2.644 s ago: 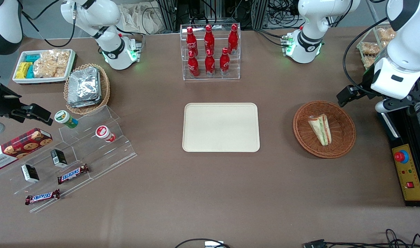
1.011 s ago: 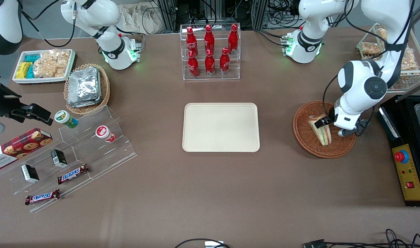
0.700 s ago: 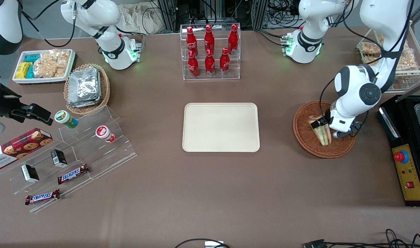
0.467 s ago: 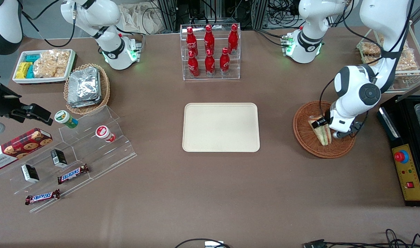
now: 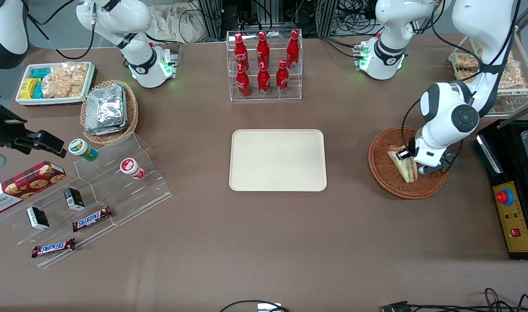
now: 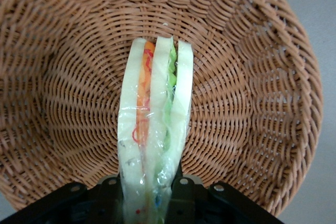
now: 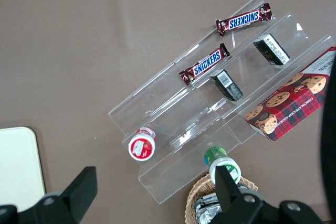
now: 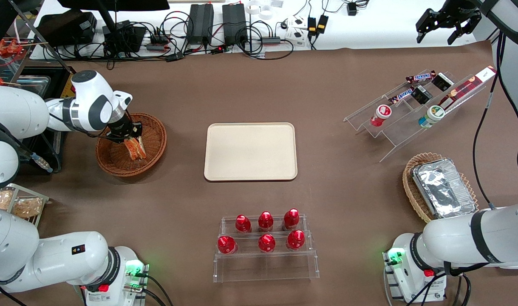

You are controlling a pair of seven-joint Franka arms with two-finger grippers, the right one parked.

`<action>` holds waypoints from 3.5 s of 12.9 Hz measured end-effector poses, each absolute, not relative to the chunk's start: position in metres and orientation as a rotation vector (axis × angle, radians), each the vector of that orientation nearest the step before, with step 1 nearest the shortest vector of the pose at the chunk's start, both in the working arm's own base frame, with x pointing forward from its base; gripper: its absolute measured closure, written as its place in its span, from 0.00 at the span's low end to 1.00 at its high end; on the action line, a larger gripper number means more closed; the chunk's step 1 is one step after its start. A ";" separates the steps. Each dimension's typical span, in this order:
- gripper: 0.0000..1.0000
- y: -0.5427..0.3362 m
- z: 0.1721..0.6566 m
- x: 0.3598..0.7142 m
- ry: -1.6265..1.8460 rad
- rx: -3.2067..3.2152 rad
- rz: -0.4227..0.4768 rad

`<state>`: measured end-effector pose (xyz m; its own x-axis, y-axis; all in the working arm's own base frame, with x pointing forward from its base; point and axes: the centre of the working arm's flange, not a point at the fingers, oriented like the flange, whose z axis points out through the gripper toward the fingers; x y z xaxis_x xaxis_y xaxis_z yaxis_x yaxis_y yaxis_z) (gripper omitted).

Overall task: Place sandwich from basket to tray
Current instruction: 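Lift the sandwich up out of the basket with the left gripper, then carry the sandwich over the cream tray and lower it onto it, then open the left gripper and raise it back toward the basket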

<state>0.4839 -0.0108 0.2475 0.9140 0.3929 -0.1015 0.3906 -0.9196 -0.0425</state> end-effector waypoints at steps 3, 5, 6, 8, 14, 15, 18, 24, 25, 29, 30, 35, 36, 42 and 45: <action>0.81 -0.020 0.321 0.491 -0.583 -3.005 0.252; 0.81 -0.036 0.409 0.497 -0.531 -2.973 0.293; 0.81 -0.045 0.456 0.499 -0.490 -2.966 0.311; 0.81 -0.059 0.544 0.501 -0.378 -2.983 0.310; 0.85 -0.177 0.622 0.484 0.220 -3.025 0.218; 0.85 -0.216 0.616 0.475 0.253 -3.016 0.223; 0.85 -0.323 0.586 0.447 0.206 -3.041 0.213; 0.85 -0.354 0.430 0.481 0.011 -3.158 0.262; 0.85 -0.353 0.394 0.486 -0.009 -3.153 0.282; 0.85 -0.349 0.281 0.501 -0.058 -3.091 0.308; 0.85 -0.352 0.262 0.500 -0.054 -3.087 0.298; 0.78 -0.360 0.226 0.492 -0.022 -3.081 0.288; 0.68 -0.360 0.227 0.492 -0.040 -3.080 0.285; 0.03 -0.366 0.277 0.492 -0.098 -3.037 0.189; 0.00 -0.378 0.360 0.495 -0.149 -3.012 0.139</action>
<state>0.4950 -0.3780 0.3605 0.9909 0.1036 -0.0857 0.0923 -0.9876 -0.1271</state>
